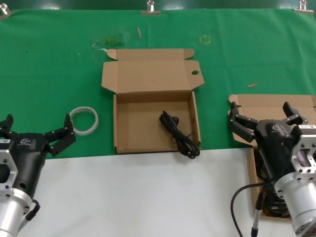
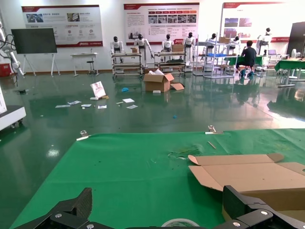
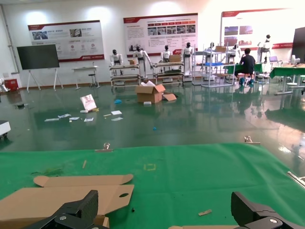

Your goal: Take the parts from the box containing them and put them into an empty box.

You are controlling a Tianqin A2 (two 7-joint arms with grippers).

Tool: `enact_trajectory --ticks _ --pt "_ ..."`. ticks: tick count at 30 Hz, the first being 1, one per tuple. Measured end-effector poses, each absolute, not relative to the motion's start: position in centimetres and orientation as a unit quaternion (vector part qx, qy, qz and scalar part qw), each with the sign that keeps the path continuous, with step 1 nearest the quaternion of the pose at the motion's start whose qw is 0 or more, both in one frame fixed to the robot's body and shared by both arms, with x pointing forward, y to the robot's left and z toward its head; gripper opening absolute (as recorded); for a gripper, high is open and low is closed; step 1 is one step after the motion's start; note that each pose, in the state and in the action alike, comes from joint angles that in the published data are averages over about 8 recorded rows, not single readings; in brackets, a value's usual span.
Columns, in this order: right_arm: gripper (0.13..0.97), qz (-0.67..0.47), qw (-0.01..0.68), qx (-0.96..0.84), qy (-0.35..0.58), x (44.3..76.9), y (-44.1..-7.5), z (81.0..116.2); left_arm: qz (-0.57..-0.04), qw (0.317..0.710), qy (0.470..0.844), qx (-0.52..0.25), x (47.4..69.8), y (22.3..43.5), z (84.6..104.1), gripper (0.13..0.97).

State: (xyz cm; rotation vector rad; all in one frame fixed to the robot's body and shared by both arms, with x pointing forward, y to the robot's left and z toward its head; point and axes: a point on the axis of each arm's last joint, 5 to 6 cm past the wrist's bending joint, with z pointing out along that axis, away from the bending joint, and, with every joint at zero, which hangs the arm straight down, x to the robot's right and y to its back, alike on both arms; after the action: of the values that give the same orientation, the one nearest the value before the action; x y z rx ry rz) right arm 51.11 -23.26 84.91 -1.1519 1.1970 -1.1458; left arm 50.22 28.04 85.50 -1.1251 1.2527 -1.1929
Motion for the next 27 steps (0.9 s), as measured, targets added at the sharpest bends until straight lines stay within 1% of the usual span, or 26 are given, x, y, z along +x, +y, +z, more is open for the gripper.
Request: enact_trajectory --ticks 27 --pt "0.966 -0.481 0.533 -0.483 0.502 51.11 -23.26 84.91 -0.496 0.513 0.521 -0.468 50.22 28.04 85.50 0.966"
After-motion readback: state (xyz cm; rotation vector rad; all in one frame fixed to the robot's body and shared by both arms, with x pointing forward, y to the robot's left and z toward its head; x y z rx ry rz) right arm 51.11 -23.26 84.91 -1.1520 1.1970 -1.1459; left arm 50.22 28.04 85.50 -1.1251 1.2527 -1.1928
